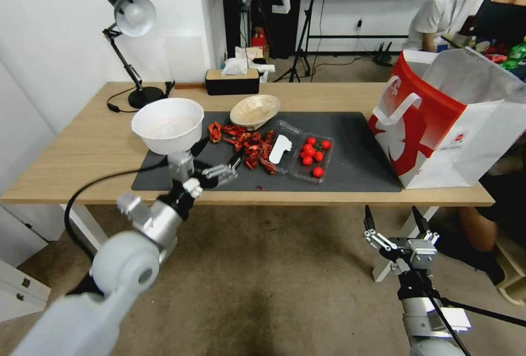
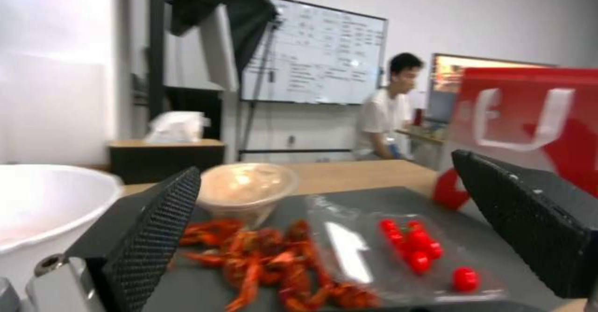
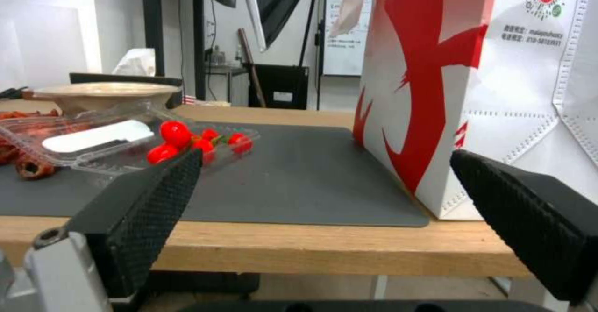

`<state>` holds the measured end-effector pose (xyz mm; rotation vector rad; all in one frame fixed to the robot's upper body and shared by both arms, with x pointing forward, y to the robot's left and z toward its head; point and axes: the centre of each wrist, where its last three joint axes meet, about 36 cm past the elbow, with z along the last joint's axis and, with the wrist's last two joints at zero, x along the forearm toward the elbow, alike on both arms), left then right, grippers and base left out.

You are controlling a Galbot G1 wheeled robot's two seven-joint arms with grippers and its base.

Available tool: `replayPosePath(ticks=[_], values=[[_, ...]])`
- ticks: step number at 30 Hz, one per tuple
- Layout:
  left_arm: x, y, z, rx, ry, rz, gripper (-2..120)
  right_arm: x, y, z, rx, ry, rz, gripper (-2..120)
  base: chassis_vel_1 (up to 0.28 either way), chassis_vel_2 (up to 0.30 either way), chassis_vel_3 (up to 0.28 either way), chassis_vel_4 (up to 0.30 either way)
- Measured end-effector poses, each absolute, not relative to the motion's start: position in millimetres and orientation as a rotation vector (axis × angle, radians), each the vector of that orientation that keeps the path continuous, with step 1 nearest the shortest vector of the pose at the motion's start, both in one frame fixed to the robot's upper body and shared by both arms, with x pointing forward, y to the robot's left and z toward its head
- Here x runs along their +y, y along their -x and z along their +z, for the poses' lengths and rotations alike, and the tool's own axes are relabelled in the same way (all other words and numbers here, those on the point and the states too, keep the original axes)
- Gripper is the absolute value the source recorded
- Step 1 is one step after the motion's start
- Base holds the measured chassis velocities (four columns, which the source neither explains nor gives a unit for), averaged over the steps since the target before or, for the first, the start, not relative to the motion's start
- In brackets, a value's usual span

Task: Pick up the trash from the table and place it into the takeout bag.

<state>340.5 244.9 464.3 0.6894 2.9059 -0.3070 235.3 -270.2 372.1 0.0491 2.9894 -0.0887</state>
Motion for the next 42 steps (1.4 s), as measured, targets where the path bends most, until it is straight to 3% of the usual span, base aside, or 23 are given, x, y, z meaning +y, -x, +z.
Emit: replayPosePath(ticks=[9, 12, 19, 35, 42], values=[[259.1, -324.9, 422.6, 2.925, -0.440, -0.187, 100, -271.5, -237.2, 373.1, 2.985, -0.057, -0.084, 100, 0.000, 0.000, 0.000, 0.000], [268.5, -303.7, 392.4, 2.953, -0.319, -0.152, 100, -271.7, -237.9, 370.7, 2.989, -0.060, -0.081, 100, 0.000, 0.000, 0.000, 0.000], [275.3, -288.3, 368.9, 2.980, -0.272, -0.106, 100, -271.3, -239.8, 368.2, 2.992, -0.061, -0.079, 100, 0.000, 0.000, 0.000, 0.000], [285.2, -291.3, 360.3, 2.989, -0.248, -0.069, 100, -270.9, -240.6, 366.7, 2.994, -0.059, -0.077, 100, 0.000, 0.000, 0.000, 0.000], [273.1, -331.8, 392.5, 2.933, -0.419, -0.086, 100, -270.8, -240.1, 366.6, 2.995, -0.059, -0.077, 100, 0.000, 0.000, 0.000, 0.000]])
